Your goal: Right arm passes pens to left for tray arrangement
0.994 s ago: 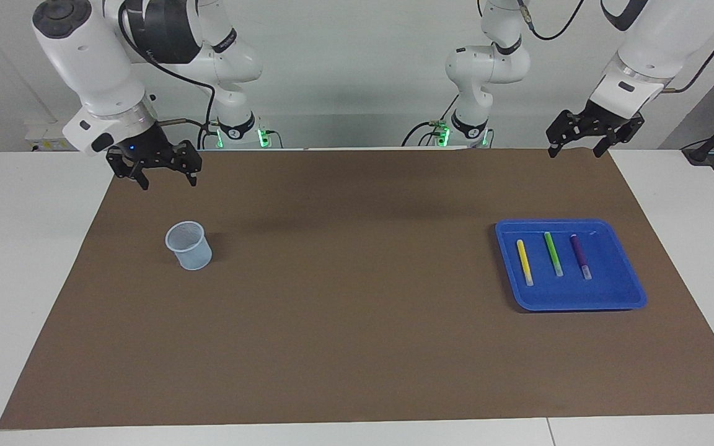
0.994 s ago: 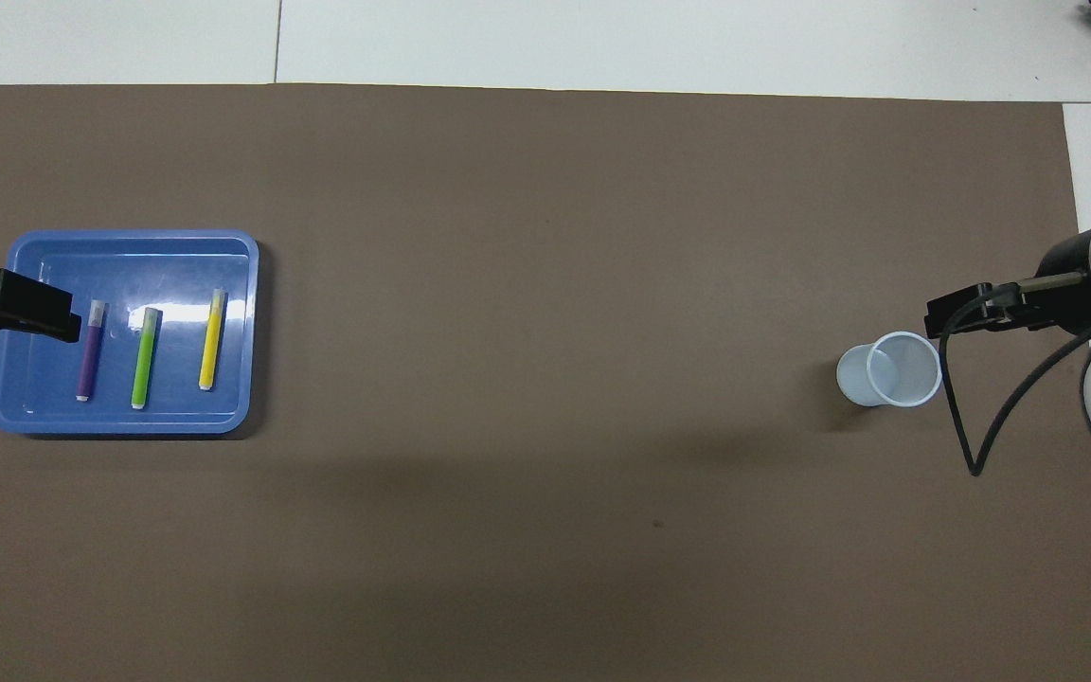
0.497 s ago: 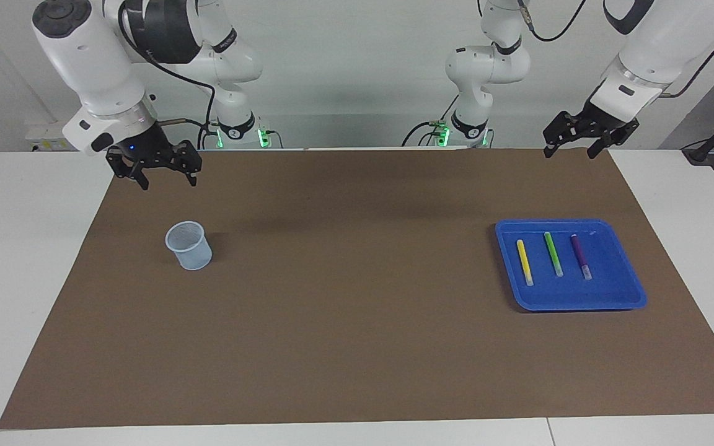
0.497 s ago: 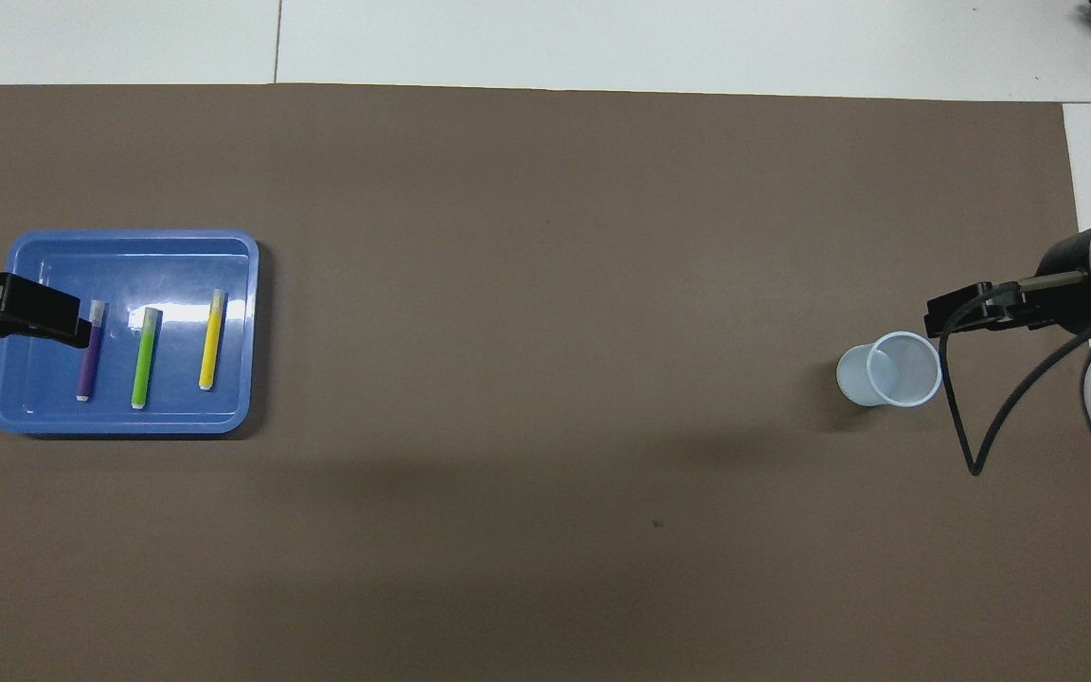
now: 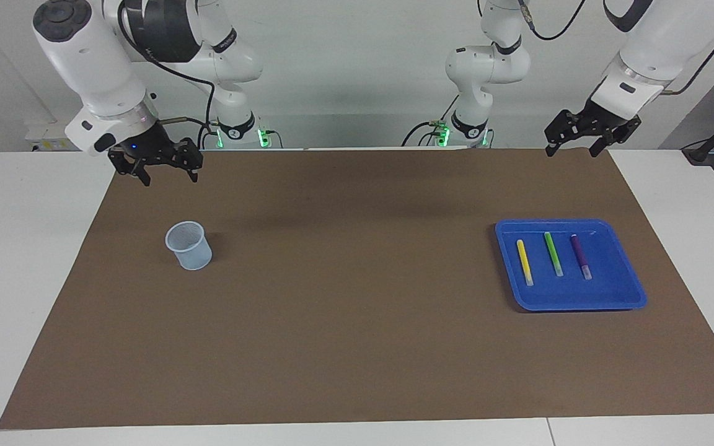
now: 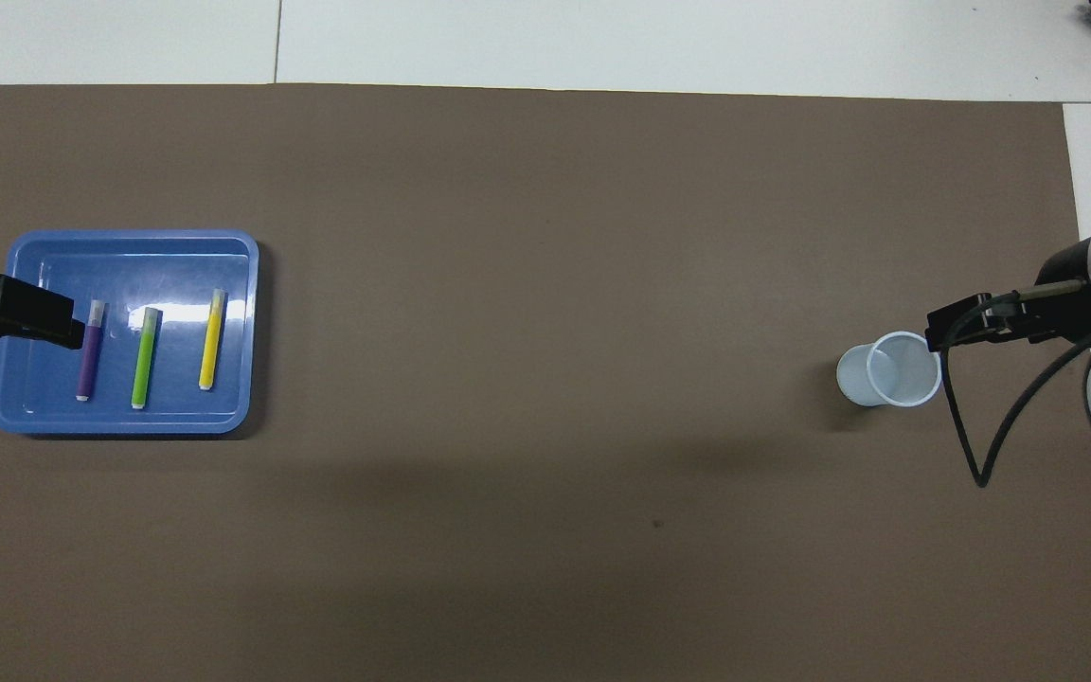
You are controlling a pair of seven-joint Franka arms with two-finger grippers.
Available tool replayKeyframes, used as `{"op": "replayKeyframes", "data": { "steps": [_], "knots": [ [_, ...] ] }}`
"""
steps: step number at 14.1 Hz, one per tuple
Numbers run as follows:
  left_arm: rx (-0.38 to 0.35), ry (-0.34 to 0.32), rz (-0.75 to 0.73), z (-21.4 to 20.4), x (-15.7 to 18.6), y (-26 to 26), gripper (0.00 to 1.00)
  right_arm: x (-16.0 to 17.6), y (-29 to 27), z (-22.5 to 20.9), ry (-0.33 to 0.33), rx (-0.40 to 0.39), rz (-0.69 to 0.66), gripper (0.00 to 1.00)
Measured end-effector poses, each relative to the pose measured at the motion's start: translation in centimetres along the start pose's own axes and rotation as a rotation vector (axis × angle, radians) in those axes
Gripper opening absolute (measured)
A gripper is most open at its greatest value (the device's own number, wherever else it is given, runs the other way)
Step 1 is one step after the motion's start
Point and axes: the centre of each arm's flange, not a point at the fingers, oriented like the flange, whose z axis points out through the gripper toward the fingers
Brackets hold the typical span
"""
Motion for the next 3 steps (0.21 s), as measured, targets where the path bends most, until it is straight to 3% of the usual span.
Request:
{"op": "replayKeyframes", "data": {
  "steps": [3],
  "knots": [
    [0.001, 0.000, 0.001, -0.02, -0.02, 0.06, 1.00, -0.01, 0.00, -0.10, 0.000, 0.000, 0.000, 1.00]
  ]
}}
